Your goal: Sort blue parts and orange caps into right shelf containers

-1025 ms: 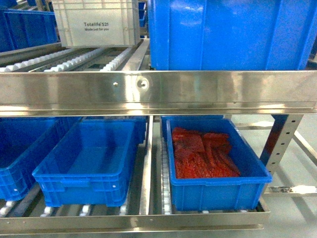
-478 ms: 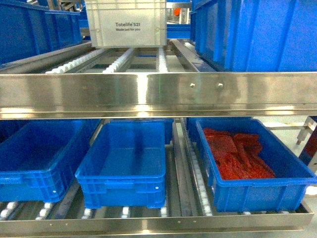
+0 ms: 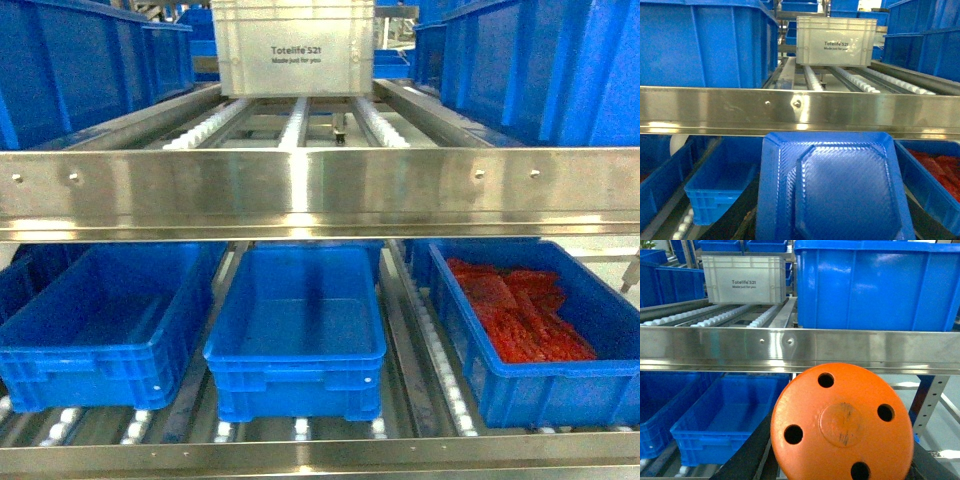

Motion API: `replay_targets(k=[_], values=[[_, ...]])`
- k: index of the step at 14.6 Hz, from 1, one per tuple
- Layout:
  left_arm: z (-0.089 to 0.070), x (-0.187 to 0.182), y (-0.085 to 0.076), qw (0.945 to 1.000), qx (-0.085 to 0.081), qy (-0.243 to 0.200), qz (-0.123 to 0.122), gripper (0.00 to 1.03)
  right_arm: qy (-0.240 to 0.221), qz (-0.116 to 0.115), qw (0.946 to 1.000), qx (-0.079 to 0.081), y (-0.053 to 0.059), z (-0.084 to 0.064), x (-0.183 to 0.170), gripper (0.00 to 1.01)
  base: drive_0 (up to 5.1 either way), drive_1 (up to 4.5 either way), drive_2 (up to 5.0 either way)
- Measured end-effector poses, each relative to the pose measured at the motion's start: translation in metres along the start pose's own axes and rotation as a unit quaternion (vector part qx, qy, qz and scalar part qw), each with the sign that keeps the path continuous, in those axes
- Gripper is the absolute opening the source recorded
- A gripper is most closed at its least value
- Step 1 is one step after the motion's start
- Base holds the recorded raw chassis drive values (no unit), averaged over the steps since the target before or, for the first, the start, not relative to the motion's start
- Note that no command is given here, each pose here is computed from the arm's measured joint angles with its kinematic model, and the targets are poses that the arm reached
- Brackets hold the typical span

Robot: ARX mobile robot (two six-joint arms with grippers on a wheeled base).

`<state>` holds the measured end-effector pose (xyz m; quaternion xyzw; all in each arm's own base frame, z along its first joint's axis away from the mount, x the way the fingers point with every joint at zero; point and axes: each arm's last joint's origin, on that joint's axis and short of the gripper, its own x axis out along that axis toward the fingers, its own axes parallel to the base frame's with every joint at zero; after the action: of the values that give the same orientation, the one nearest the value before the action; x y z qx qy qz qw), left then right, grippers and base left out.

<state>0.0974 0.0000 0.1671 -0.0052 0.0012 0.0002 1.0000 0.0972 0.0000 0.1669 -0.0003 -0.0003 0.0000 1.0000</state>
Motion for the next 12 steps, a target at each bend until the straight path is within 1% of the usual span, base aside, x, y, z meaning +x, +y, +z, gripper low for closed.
replay_targets(k=[7,8,12], values=[[0.0002,0.0,0.0,1.0,0.0,-0.001,0.0,0.44,-0.001,0.0,1.0,0.0,0.0,0.0002,0.0,0.44,-4.9,2.57,2.6],[0.0001,0.0,0.0001,1.0,0.0,0.0,0.003,0.44,-0.002,0.002,1.0,0.0,0.0001,0.0004,0.0,0.44,0.0,0.0,0.0],[0.0,0.0,0.0,1.0,0.0,0.0,0.0,0.44,-0.001,0.0,1.0,0.0,0.0,0.0001,0.0,0.44,0.0,0.0,0.0]])
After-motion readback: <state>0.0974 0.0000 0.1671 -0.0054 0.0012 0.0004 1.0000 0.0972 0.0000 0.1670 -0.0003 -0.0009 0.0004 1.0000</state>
